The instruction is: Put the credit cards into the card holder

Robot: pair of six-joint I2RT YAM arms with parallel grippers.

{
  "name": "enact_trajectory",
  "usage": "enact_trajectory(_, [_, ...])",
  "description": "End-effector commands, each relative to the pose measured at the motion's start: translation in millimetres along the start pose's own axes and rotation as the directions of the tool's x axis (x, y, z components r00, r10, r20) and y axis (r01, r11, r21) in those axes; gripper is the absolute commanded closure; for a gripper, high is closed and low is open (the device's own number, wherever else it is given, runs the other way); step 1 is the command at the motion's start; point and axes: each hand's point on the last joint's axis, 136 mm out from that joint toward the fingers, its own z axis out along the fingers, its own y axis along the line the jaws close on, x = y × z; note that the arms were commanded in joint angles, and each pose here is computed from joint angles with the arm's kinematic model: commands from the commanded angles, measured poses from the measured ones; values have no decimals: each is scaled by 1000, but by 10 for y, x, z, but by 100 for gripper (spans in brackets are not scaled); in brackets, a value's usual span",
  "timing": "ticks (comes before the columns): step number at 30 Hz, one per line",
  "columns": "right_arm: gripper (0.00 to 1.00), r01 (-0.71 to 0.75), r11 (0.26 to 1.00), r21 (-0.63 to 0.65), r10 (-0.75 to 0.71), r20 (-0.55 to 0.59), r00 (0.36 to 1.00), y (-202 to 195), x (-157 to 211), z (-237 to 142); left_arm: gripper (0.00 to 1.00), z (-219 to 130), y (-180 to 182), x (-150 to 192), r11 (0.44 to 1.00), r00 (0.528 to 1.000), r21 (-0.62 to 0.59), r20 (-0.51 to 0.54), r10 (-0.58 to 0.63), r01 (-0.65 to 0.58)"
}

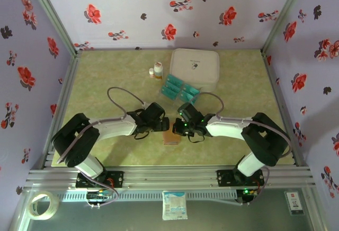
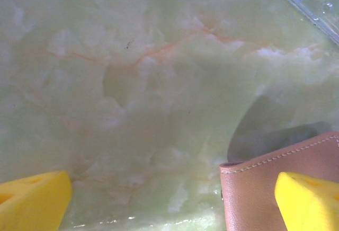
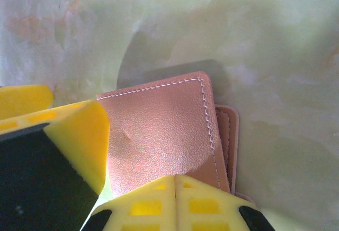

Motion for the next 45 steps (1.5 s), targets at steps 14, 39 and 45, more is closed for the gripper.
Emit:
enact_trajectory(14, [100, -2, 998, 62, 3, -4, 1000, -118, 48, -33, 0, 134, 326, 531, 997, 995, -48, -87, 50, -55])
enact_trajectory(39, [100, 32, 999, 10, -32, -4, 999, 224, -105, -8, 0, 313, 411, 739, 995, 991, -75, -120, 54, -63])
enact_trajectory(45, [100, 29, 999, -13, -29, -11, 1000, 283, -90, 66, 0, 336, 409, 753, 995, 991, -77, -123, 55, -65])
